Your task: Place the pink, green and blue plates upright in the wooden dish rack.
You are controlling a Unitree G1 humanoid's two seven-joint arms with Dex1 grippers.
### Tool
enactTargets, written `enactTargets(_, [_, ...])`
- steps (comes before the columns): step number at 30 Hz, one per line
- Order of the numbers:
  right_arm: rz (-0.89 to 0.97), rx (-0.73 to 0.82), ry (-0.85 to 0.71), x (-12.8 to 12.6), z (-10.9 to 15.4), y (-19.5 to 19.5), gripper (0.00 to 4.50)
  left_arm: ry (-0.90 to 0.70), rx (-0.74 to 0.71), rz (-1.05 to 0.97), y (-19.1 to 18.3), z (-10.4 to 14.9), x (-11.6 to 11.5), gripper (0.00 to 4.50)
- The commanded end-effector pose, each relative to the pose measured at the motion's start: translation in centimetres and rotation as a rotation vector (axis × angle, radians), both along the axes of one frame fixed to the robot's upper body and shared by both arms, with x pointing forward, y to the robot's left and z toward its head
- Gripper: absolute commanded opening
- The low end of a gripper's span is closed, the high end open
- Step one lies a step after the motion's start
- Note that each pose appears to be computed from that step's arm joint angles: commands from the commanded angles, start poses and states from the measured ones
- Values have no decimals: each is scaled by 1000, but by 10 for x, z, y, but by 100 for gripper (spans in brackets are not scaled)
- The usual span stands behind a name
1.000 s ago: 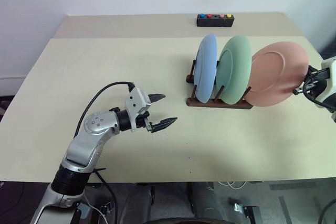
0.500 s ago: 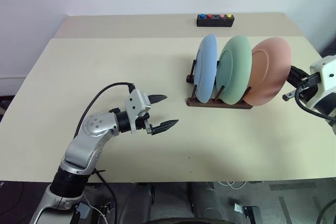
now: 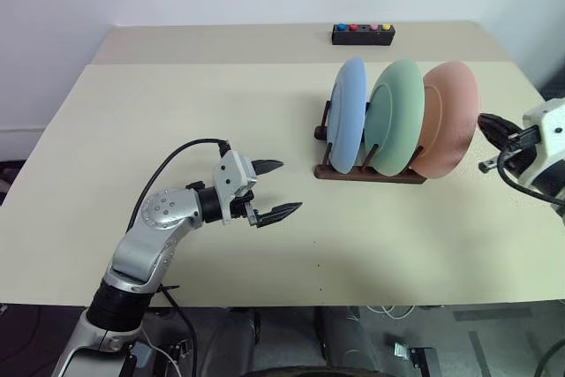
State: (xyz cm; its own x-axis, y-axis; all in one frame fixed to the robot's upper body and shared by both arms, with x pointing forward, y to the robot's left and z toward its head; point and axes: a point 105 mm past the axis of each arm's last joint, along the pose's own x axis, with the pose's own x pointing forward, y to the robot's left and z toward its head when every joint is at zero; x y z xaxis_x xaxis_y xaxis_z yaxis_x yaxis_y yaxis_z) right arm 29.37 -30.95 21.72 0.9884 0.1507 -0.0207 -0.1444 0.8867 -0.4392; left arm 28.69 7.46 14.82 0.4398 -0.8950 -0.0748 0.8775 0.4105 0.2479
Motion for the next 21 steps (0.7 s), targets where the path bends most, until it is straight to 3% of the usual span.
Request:
enactTargets(1, [-4, 11, -4, -14, -10, -15, 1, -44, 1, 108, 16, 3, 14, 443])
enactTargets(5, [24, 96, 53, -34, -40, -29, 1, -36, 29, 246, 49, -9, 29, 443])
enactTargets(11, [119, 132, 159, -69, -71, -33, 1, -22, 60, 294, 75, -18, 24, 443])
enactTargets(21, [143, 200, 143, -77, -74, -42, 1, 5, 93, 315, 91, -31, 17, 443])
